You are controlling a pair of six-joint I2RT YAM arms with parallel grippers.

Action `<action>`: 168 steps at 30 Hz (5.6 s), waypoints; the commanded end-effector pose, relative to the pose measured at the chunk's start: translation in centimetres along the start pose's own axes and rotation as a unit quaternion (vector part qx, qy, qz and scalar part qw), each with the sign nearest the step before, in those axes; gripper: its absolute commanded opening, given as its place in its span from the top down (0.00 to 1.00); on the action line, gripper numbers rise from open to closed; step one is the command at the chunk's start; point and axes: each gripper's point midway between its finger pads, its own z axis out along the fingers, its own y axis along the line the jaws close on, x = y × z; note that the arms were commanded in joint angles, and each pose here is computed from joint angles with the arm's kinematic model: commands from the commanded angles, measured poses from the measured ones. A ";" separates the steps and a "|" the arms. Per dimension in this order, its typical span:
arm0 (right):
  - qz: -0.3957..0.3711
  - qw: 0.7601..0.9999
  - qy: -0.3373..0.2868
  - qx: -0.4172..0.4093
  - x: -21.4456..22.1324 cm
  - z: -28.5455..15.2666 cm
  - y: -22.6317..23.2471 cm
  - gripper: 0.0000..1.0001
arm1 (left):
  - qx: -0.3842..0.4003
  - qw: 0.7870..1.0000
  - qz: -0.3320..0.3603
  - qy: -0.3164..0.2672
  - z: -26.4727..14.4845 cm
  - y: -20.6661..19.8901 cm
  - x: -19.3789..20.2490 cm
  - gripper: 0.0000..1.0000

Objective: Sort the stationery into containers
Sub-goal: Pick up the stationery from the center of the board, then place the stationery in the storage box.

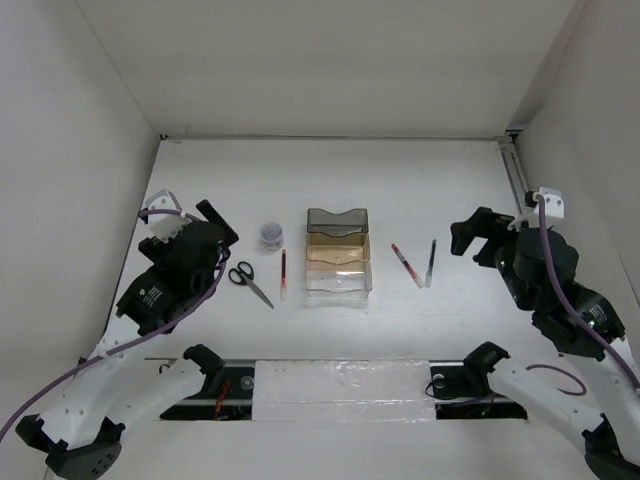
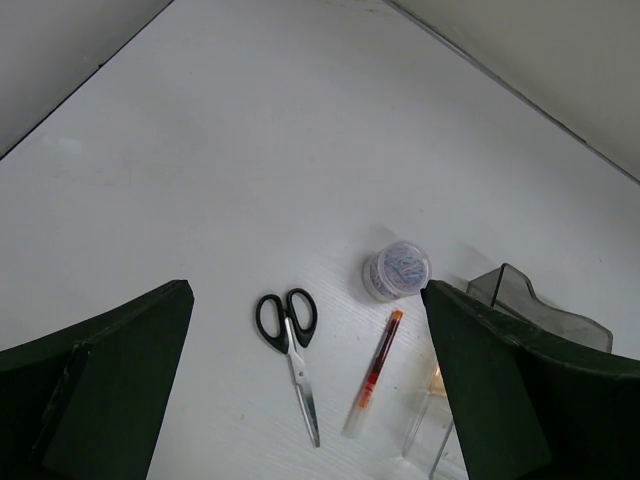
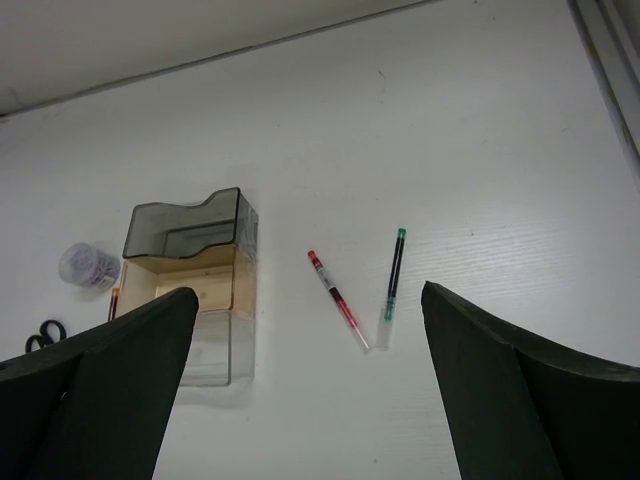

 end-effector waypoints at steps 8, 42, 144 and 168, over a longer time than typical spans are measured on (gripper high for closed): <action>-0.005 0.997 -0.020 -0.074 -0.9 -0.1 2.6 0.00 | 0.003 1.000 -0.001 -0.004 0.1 -0.3 -0.1 0.00; -0.010 0.955 0.060 -0.291 5.6 -1.7 9.0 0.00 | 0.007 0.976 0.038 0.215 15.1 -12.6 15.9 0.00; -0.015 0.975 0.053 -0.214 4.9 -1.1 6.4 0.00 | 0.187 0.931 0.140 0.282 11.1 -25.4 22.1 1.00; -0.016 0.975 0.057 -0.212 5.2 -0.7 6.4 0.00 | 0.170 0.927 0.145 0.302 12.1 -24.6 25.0 0.67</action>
